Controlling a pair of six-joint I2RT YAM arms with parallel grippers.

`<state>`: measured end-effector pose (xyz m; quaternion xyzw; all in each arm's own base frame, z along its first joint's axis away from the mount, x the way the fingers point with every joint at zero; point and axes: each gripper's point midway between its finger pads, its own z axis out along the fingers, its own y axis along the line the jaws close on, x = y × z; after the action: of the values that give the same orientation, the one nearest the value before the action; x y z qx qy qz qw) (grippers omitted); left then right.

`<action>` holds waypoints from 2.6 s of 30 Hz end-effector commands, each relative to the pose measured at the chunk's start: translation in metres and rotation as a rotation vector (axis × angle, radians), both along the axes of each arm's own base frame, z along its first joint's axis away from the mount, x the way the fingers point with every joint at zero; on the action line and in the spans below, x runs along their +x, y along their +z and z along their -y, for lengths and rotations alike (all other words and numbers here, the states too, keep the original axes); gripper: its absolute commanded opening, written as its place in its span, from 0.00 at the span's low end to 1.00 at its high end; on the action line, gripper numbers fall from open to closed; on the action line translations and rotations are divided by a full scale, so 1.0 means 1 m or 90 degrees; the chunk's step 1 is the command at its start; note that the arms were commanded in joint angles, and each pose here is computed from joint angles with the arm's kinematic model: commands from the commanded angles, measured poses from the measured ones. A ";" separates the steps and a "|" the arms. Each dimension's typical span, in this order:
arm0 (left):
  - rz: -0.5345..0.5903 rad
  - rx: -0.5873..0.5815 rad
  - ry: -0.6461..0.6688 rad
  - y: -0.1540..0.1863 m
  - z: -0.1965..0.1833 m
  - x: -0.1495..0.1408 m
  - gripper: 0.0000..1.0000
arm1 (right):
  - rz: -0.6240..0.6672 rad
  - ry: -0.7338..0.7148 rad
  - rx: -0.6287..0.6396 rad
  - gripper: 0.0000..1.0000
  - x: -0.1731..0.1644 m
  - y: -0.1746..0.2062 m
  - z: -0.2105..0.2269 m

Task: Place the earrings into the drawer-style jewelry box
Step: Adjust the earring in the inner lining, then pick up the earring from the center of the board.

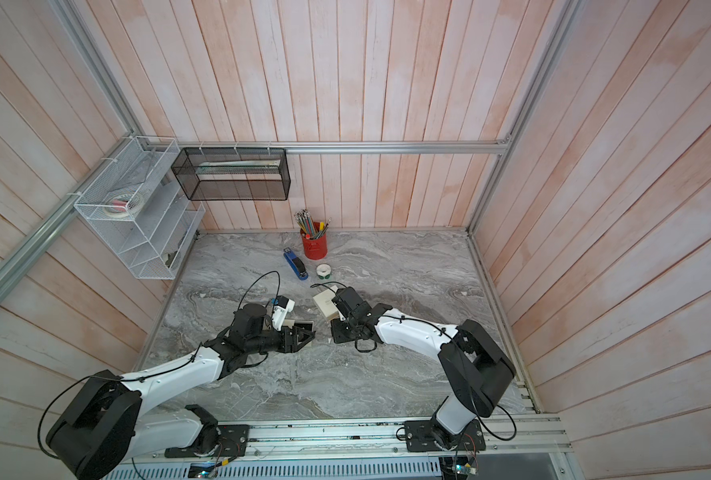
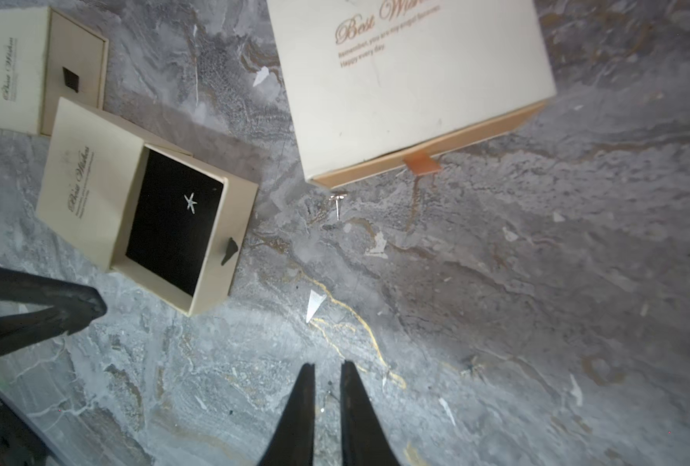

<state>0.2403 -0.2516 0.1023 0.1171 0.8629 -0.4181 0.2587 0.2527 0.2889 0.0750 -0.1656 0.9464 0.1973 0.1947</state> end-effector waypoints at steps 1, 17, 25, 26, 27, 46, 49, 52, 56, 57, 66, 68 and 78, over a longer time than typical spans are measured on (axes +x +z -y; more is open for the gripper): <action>0.012 0.006 0.027 0.002 0.008 0.004 0.65 | 0.065 0.056 -0.040 0.19 0.003 0.009 0.013; 0.014 0.000 0.047 -0.006 0.012 -0.003 0.66 | 0.338 0.118 -0.194 0.45 0.062 0.043 0.073; 0.035 0.007 0.045 -0.002 0.010 -0.001 0.66 | 0.386 0.531 -0.281 0.43 0.026 0.022 0.056; 0.037 0.006 0.046 -0.001 0.009 -0.001 0.66 | 0.389 0.575 -0.292 0.41 0.022 0.018 0.056; 0.038 0.006 0.049 -0.002 0.007 -0.001 0.66 | 0.390 0.620 -0.296 0.39 0.017 0.015 0.055; 0.011 -0.059 0.121 -0.012 -0.041 -0.007 0.66 | 0.409 1.045 -0.232 0.29 -0.017 -0.023 0.005; 0.009 -0.059 0.123 -0.013 -0.042 -0.006 0.66 | 0.408 1.072 -0.226 0.30 -0.019 -0.026 0.000; 0.007 -0.057 0.119 -0.013 -0.042 -0.006 0.65 | 0.395 1.098 -0.223 0.31 -0.020 -0.030 -0.003; 0.004 -0.056 0.120 -0.014 -0.042 -0.006 0.66 | 0.391 1.115 -0.218 0.31 -0.020 -0.033 -0.006; 0.004 -0.055 0.119 -0.014 -0.042 -0.006 0.66 | 0.390 1.122 -0.218 0.31 -0.021 -0.033 -0.006; 0.004 -0.052 0.118 -0.013 -0.041 -0.002 0.65 | 0.381 1.170 -0.204 0.25 -0.031 -0.038 -0.009; 0.003 -0.051 0.118 -0.014 -0.040 -0.002 0.66 | 0.378 1.179 -0.202 0.24 -0.032 -0.038 -0.009; 0.001 -0.047 0.116 -0.015 -0.040 -0.002 0.65 | 0.354 1.203 -0.196 0.22 -0.037 -0.043 -0.006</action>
<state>0.2347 -0.2081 0.0797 0.0190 0.8596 -0.4178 0.2935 0.2252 0.2953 0.0359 -0.9098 0.3705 0.0800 0.1689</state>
